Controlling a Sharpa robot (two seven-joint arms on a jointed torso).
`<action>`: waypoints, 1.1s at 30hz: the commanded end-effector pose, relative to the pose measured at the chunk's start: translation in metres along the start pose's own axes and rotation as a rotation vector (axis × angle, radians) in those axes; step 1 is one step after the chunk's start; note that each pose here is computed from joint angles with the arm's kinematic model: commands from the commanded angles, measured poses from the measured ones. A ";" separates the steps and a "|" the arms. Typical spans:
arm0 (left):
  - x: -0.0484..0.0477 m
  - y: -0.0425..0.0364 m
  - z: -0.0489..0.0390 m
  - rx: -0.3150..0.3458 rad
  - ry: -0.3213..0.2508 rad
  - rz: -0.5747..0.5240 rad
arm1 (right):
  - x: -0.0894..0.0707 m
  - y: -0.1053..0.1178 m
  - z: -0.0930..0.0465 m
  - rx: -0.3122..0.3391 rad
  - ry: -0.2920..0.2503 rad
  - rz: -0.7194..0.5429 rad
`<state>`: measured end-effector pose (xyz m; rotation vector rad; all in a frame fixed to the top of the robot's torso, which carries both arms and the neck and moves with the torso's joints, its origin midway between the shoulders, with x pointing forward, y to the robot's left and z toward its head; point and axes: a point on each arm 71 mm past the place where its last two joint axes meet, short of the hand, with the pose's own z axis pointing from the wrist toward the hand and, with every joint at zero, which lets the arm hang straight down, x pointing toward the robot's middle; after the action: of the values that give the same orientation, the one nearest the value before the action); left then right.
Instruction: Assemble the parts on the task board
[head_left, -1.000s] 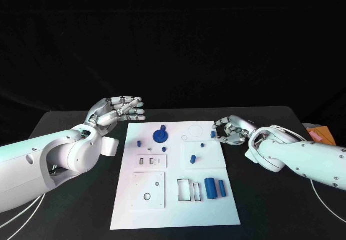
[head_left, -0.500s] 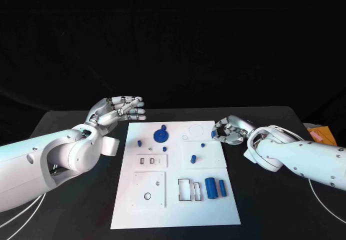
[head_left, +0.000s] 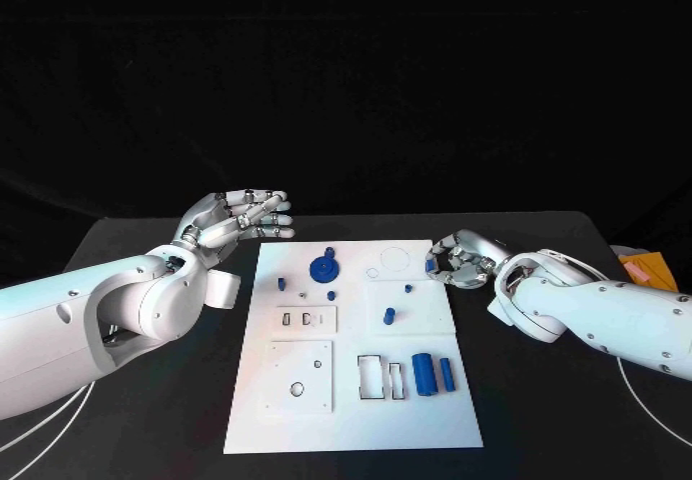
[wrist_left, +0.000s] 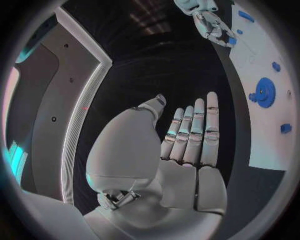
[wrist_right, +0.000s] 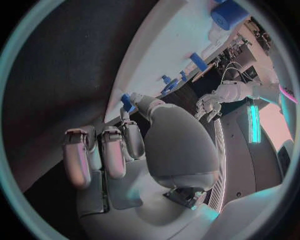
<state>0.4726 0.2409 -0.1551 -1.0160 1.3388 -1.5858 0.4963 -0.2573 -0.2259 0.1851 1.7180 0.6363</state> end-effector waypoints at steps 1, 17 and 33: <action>0.0029 -0.0007 0.0003 0.004 0.021 -0.013 | 0.002 0.000 0.000 0.003 0.017 -0.003; 0.0026 -0.0005 0.0003 0.001 0.021 -0.013 | -0.002 0.002 0.001 -0.002 -0.050 0.002; 0.0002 0.0008 0.0024 -0.001 0.015 -0.010 | 0.001 0.043 -0.014 -0.058 -0.047 0.002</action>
<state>0.4749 0.2424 -0.1564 -1.0201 1.3429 -1.5792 0.4753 -0.2281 -0.2053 0.1766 1.6573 0.7165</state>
